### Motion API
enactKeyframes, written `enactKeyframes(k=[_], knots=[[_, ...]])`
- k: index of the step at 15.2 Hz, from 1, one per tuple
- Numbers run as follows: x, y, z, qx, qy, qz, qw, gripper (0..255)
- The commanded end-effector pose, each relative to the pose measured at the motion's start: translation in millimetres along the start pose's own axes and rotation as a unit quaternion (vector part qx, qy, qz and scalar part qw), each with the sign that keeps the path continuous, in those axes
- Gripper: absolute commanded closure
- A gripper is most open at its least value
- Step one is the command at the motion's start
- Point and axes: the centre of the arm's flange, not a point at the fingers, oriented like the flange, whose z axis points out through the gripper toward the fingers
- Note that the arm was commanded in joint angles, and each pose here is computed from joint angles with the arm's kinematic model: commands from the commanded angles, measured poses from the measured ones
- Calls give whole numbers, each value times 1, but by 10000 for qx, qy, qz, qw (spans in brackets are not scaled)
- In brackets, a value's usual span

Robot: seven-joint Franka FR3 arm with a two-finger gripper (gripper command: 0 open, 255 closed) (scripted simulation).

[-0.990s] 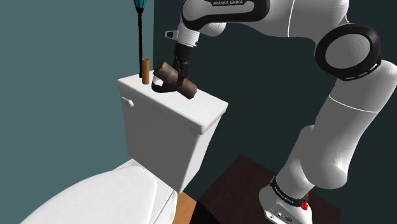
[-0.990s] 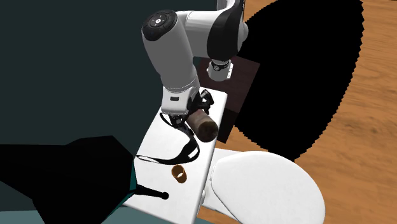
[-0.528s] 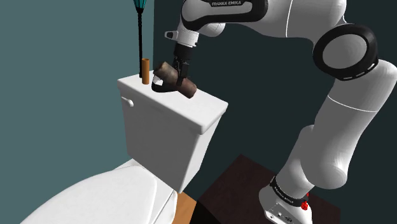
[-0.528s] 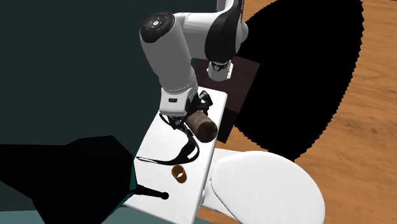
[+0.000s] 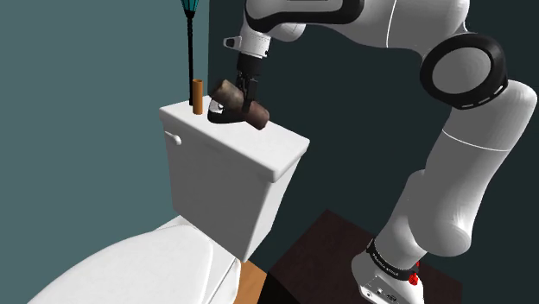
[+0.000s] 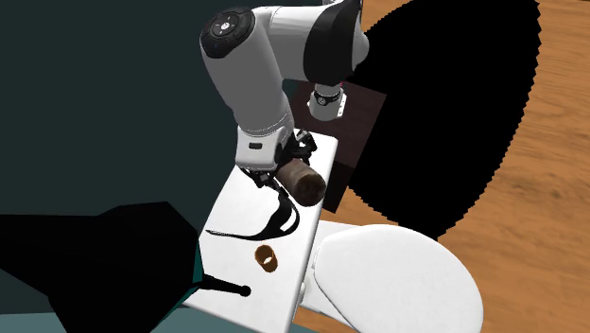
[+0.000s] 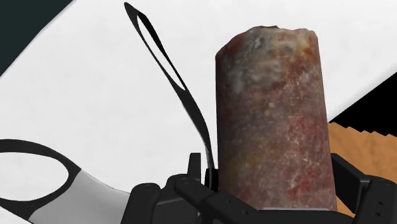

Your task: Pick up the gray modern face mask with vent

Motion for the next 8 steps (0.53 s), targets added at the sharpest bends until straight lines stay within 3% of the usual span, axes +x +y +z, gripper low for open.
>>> enactKeyframes(k=[1,8], knots=[[2,-1,-11,5,-3,1,10000,255],[5,-5,-38,5,-3,1,10000,255]])
